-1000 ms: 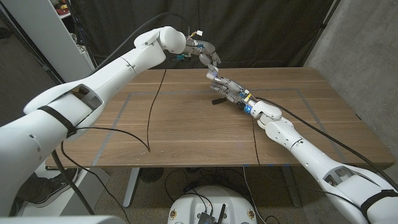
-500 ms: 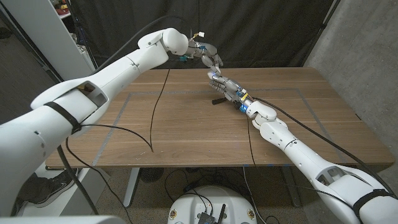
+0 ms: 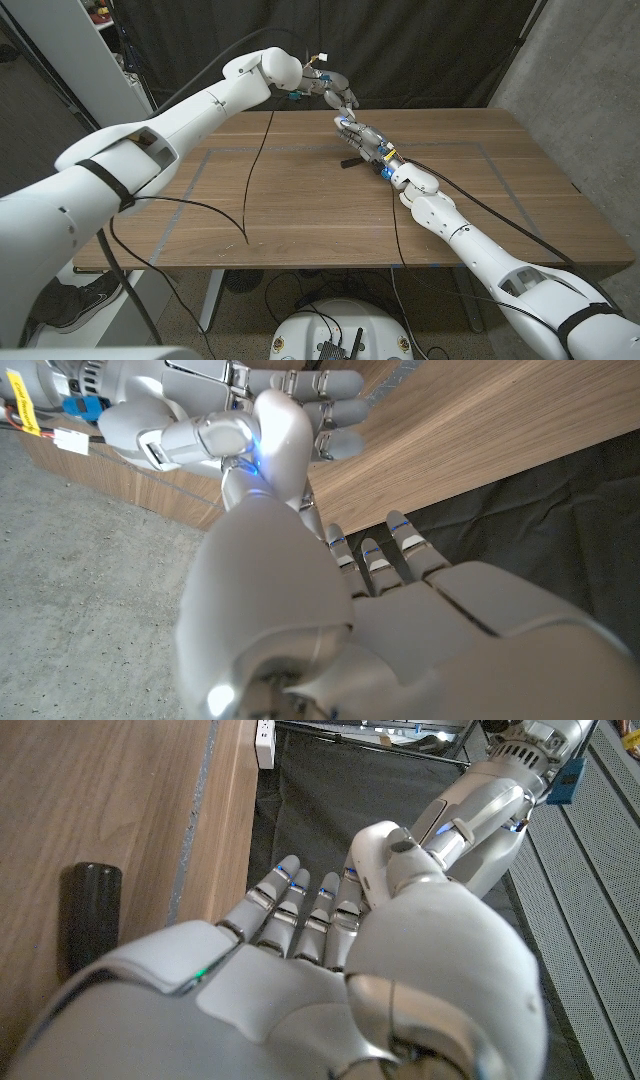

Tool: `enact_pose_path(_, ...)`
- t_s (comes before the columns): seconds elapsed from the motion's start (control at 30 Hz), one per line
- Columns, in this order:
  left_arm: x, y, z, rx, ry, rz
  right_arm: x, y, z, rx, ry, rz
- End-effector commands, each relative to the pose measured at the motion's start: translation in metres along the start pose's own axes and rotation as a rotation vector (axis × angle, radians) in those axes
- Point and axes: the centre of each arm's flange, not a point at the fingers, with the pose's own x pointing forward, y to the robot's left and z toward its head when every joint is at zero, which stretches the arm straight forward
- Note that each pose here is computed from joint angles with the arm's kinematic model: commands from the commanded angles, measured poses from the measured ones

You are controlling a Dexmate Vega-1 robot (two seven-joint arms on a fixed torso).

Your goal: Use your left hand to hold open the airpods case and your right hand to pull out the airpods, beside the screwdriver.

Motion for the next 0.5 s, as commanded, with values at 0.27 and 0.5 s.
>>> enact_pose_path(0.27, -0.021, 0.013, 0.005, 0.079, 0.017, 0.059, 0.002, -0.006, 0.000, -0.010, 0.015, -0.042)
enact_pose_path(0.5, -0.022, 0.018, 0.015, 0.147, 0.056, 0.056, 0.005, -0.010, 0.003, -0.007, 0.017, -0.041)
